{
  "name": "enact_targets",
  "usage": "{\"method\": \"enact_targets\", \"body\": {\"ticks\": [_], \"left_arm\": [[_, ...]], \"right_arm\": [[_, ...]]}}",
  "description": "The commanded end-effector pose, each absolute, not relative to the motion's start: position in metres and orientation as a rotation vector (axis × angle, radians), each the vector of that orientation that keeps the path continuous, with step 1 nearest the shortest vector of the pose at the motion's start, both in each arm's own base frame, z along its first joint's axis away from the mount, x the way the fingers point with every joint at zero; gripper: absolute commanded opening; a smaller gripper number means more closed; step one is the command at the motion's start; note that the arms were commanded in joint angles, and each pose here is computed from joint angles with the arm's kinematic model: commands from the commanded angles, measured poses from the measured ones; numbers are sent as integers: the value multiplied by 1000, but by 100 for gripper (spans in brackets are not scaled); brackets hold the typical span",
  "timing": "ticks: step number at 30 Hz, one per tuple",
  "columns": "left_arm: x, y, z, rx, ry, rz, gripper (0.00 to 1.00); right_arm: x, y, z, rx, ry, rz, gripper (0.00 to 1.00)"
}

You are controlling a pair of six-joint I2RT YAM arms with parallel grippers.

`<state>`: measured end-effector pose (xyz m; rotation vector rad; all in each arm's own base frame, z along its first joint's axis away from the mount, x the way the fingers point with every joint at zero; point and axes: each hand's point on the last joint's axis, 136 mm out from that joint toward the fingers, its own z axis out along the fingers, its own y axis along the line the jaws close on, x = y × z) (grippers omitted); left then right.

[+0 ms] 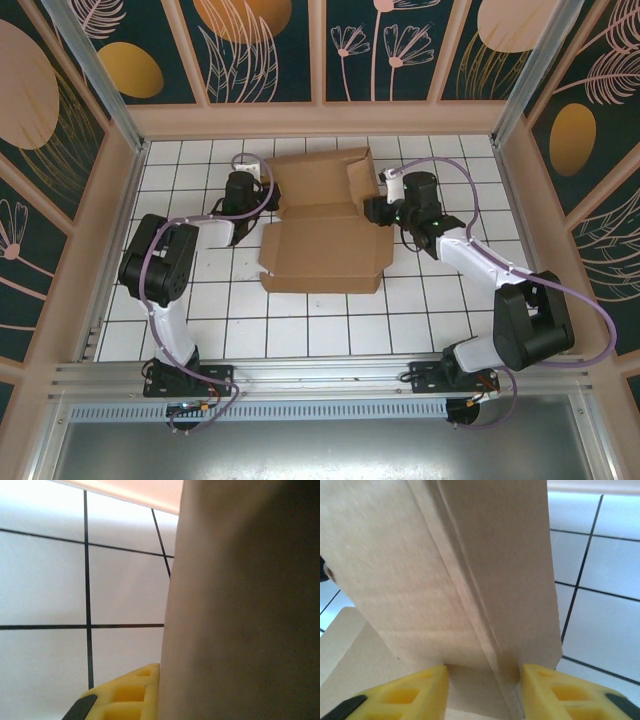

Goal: Fold the paper box

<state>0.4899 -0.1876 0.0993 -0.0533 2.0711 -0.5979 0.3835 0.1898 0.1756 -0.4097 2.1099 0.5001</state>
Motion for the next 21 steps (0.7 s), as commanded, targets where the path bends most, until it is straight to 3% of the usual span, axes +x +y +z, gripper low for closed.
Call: {"method": "enact_targets", "body": {"ticks": [1,21], "left_arm": [[488,-185,114,-11,2033,-502,0],[463,-172,93,17,2060,-238,0]], "right_arm": [[397,188,177,-359,2072,452,38],[429,183,141,-239,2066,394,40]]}}
